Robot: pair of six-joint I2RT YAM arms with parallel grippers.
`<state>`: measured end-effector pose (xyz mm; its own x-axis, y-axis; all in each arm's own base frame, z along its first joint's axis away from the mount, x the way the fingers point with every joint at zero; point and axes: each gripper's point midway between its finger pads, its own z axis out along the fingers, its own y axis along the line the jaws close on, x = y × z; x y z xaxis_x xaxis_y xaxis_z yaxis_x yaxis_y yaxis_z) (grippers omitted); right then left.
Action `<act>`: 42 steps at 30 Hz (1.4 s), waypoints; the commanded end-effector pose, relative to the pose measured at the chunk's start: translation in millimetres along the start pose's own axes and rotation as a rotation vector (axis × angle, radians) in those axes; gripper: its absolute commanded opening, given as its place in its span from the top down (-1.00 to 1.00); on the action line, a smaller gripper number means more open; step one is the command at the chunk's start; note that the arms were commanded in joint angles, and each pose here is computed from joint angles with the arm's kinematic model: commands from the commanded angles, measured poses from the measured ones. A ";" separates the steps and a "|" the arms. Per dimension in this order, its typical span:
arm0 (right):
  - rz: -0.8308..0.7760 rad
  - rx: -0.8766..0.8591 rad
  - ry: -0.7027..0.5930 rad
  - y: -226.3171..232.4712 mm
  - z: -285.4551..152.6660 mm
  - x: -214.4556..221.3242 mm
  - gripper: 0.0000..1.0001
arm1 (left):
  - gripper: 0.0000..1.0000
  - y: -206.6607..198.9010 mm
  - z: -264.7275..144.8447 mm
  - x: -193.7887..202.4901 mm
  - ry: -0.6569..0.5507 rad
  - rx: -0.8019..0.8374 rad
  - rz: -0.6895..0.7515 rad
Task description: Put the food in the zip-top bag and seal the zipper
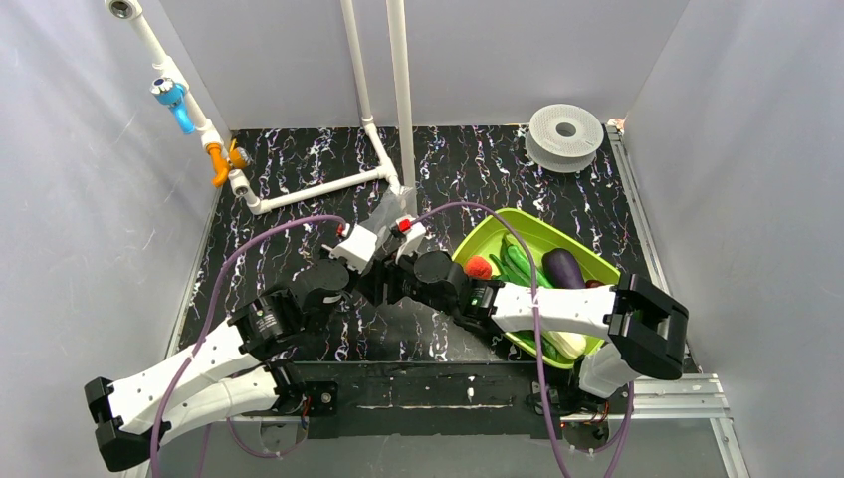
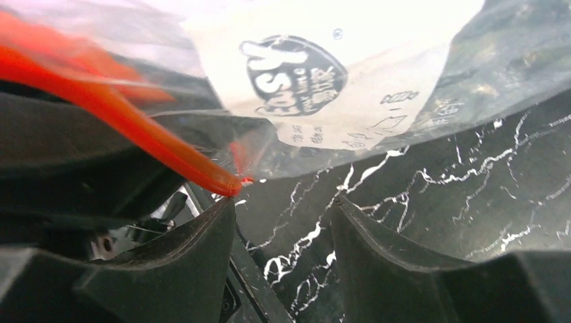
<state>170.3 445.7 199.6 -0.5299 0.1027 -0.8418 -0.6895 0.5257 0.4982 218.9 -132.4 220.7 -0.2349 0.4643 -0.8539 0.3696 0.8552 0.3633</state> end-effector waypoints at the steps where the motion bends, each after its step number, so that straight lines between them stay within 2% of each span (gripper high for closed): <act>1: 0.008 -0.076 -0.128 29.3 9.3 -42.6 -0.20 | 1.00 0.2 1.1 -2.5 -0.010 -0.004 -0.021; 9: 0.062 -0.075 -0.156 30.7 10.7 -44.5 -0.06 | 1.00 -0.2 -0.8 -2.8 -0.019 0.003 -0.042; 14: 0.067 -0.088 -0.138 35.9 5.2 -33.5 -0.08 | 1.00 -2.7 1.1 -1.1 -0.007 0.008 -0.035; 19: 0.032 -0.036 -0.132 29.6 1.9 -33.5 -0.19 | 1.00 0.4 0.3 -1.3 -0.009 -0.006 -0.034; 25: 0.041 0.040 -0.154 19.0 5.9 -40.5 -0.15 | 1.00 5.2 -2.6 -3.0 -0.023 -0.019 -0.046; 27: 0.040 0.059 -0.176 17.6 10.5 -46.6 -0.07 | 1.00 5.3 -3.3 -3.6 -0.027 -0.016 -0.050; 28: 0.037 0.057 -0.189 18.5 14.0 -48.6 0.03 | 1.00 4.9 -3.6 -3.5 -0.027 -0.013 -0.051; 30: 0.040 0.062 -0.212 19.8 21.6 -52.6 0.45 | 1.00 4.5 -3.9 -3.5 -0.026 -0.010 -0.053; 34: 0.043 0.060 -0.231 25.5 34.0 -59.6 0.68 | 1.00 8.7 -4.3 -2.6 -0.021 -0.034 -0.059; 36: 0.045 0.054 -0.222 29.5 32.8 -63.4 0.97 | 0.99 9.9 -5.4 -0.9 -0.017 -0.037 -0.052; 38: 0.071 0.022 -0.205 36.8 27.0 -65.1 0.97 | 0.75 13.4 -9.0 1.5 -0.005 -0.043 -0.054; 42: 0.191 -0.072 -0.092 47.2 14.9 -56.5 0.97 | 0.07 23.2 -24.1 14.6 0.047 -0.067 -0.148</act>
<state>188.0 476.2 215.0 -0.5167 0.1910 -0.8346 -0.6274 0.5788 0.5209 215.2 -117.9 223.6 -0.2540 0.4283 -0.8672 0.3227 0.8828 0.3414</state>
